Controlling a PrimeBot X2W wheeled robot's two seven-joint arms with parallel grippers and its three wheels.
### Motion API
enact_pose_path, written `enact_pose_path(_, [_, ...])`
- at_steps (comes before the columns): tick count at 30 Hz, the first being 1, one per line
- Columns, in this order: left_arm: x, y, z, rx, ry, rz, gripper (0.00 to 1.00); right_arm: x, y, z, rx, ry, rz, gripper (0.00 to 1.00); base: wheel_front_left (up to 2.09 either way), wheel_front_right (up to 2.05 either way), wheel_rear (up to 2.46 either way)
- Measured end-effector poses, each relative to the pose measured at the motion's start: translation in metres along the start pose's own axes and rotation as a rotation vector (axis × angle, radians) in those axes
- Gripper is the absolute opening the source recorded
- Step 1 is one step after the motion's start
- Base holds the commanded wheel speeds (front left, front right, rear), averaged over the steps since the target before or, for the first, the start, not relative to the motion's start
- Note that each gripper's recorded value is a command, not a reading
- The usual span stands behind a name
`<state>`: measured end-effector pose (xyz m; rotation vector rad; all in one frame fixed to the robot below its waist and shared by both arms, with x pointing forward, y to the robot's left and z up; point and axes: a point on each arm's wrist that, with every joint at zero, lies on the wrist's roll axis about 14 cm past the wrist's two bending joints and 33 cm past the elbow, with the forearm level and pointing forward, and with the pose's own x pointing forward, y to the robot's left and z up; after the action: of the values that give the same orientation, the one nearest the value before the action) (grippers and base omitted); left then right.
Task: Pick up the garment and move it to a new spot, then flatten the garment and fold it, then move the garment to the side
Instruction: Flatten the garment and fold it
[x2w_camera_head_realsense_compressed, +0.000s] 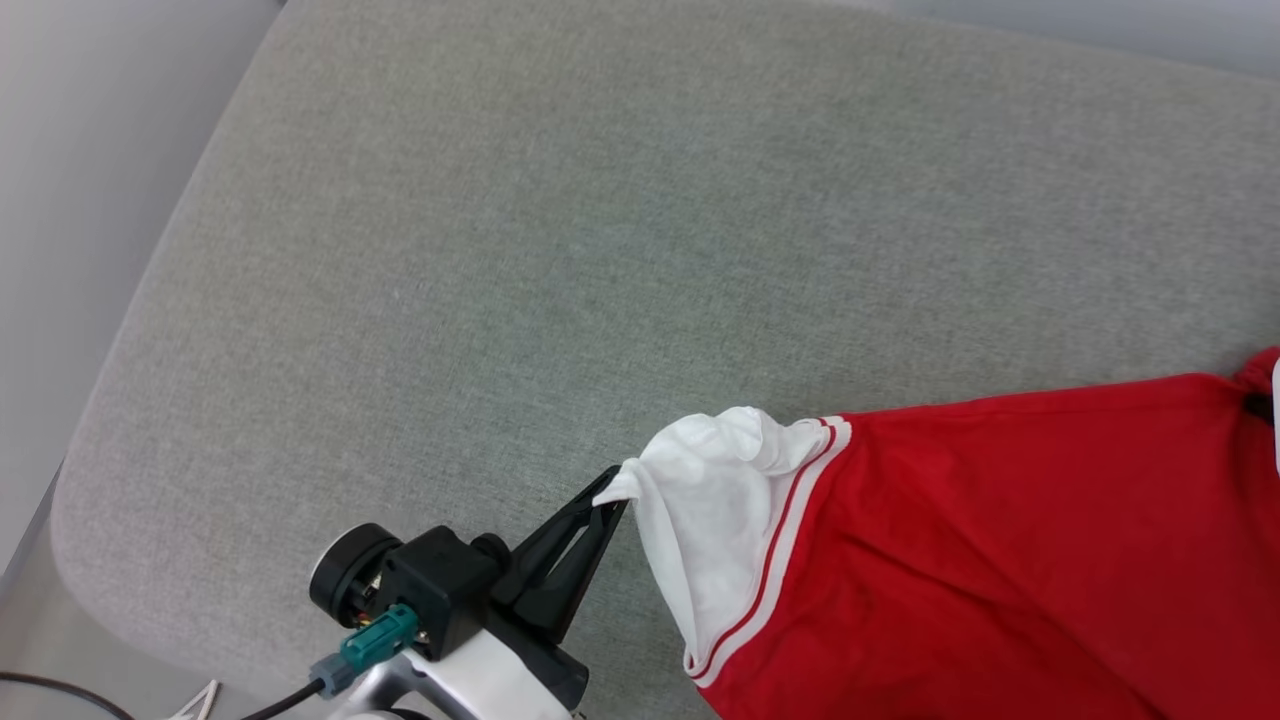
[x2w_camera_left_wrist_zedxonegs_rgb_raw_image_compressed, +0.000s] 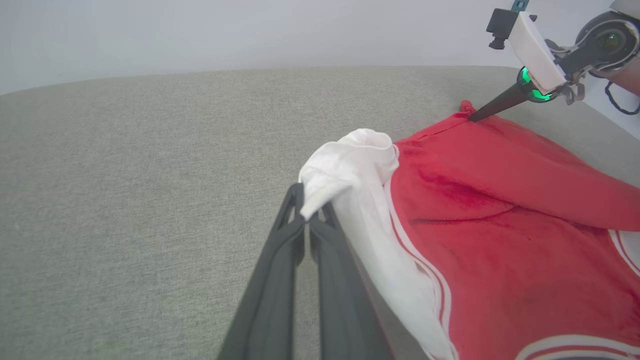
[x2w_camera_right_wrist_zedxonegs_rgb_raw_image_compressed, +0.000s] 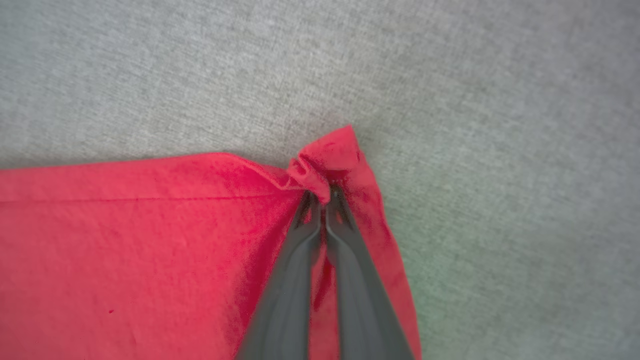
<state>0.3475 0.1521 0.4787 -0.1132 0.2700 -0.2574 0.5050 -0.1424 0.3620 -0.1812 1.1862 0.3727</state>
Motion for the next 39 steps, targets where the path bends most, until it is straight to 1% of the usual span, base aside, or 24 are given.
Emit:
enact_pose_path(4, [-0.004, -0.002, 0.013, 0.027, -0.035, -0.013, 0.00, -0.020, -0.002, 0.011, 0.053, -0.108, 0.016, 0.00, 0.00, 0.00, 0.00])
enact_pose_path(6, [-0.007, -0.003, 0.024, 0.046, -0.067, -0.018, 0.00, -0.039, -0.003, 0.025, 0.066, -0.193, 0.018, 0.00, 0.00, 0.00, 0.00])
enact_pose_path(10, [-0.014, -0.003, 0.044, 0.096, -0.110, -0.028, 0.00, -0.087, -0.009, 0.049, 0.058, -0.371, 0.000, 0.00, 0.00, 0.00, 0.00])
enact_pose_path(13, [-0.019, 0.000, 0.061, 0.133, -0.147, -0.023, 0.00, -0.133, -0.014, 0.066, 0.069, -0.525, -0.008, 0.00, 0.00, 0.00, 0.00])
enact_pose_path(15, [-0.022, 0.001, 0.074, 0.169, -0.176, -0.032, 0.00, -0.162, -0.016, 0.072, 0.062, -0.610, -0.021, 0.00, 0.00, 0.00, 0.00])
enact_pose_path(20, [-0.026, -0.010, 0.121, 0.244, -0.300, -0.072, 0.00, -0.235, -0.019, 0.074, 0.049, -0.814, -0.050, 0.00, 0.00, 0.00, 0.00])
enact_pose_path(24, [-0.027, -0.019, 0.155, 0.301, -0.391, -0.102, 0.00, -0.280, -0.018, 0.066, 0.026, -0.923, -0.075, 0.00, 0.00, 0.00, 0.00])
enact_pose_path(31, [-0.043, -0.039, 0.252, 0.384, -0.692, -0.132, 0.00, -0.364, -0.019, 0.050, 0.015, -1.142, -0.118, 0.00, 0.00, 0.00, 0.00])
enact_pose_path(36, [-0.052, -0.051, 0.301, 0.435, -0.840, -0.153, 0.00, -0.401, -0.019, 0.039, 0.005, -1.235, -0.157, 0.00, 0.00, 0.00, 0.00])
enact_pose_path(39, [-0.060, -0.060, 0.330, 0.444, -0.944, -0.173, 0.00, -0.417, -0.021, 0.034, 0.004, -1.280, -0.180, 0.00, 0.00, 0.00, 0.00])
